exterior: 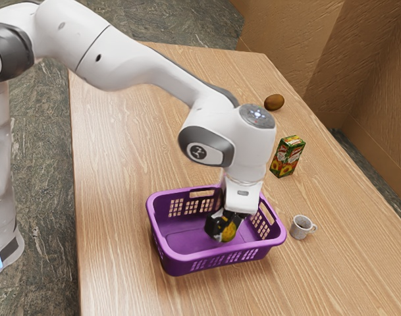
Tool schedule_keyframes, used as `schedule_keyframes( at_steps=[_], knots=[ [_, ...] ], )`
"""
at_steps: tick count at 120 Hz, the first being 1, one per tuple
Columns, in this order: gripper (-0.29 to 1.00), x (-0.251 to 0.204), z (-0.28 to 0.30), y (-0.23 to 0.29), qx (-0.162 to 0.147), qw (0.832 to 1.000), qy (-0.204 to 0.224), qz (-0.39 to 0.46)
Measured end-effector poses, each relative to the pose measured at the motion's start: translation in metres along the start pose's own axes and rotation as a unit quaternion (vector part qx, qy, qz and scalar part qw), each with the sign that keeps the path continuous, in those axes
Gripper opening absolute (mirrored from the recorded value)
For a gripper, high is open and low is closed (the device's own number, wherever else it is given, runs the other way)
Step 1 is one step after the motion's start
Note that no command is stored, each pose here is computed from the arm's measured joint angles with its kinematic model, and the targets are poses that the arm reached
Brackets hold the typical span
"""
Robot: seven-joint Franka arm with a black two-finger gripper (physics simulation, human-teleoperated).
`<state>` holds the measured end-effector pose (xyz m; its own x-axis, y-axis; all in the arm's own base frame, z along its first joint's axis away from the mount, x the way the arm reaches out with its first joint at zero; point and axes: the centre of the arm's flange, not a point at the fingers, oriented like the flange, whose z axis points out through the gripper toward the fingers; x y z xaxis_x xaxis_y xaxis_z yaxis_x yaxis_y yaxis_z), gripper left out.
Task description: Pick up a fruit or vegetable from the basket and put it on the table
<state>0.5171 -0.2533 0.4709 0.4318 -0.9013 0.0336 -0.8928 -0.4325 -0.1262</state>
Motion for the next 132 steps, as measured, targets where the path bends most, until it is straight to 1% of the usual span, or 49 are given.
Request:
schedule_keyframes(
  at_steps=[46, 98, 114, 132],
  knots=[
    [0.21, 0.005, -0.053, -0.016, 0.027, 1.0, -0.001, -0.013],
    [0.2, 0.003, -0.103, -0.024, 0.038, 0.999, -0.016, -0.021],
    [0.21, -0.011, -0.118, -0.02, 0.043, 0.998, -0.034, -0.03],
    [0.21, -0.043, -0.132, -0.003, 0.051, 0.996, -0.058, -0.051]
  ],
)
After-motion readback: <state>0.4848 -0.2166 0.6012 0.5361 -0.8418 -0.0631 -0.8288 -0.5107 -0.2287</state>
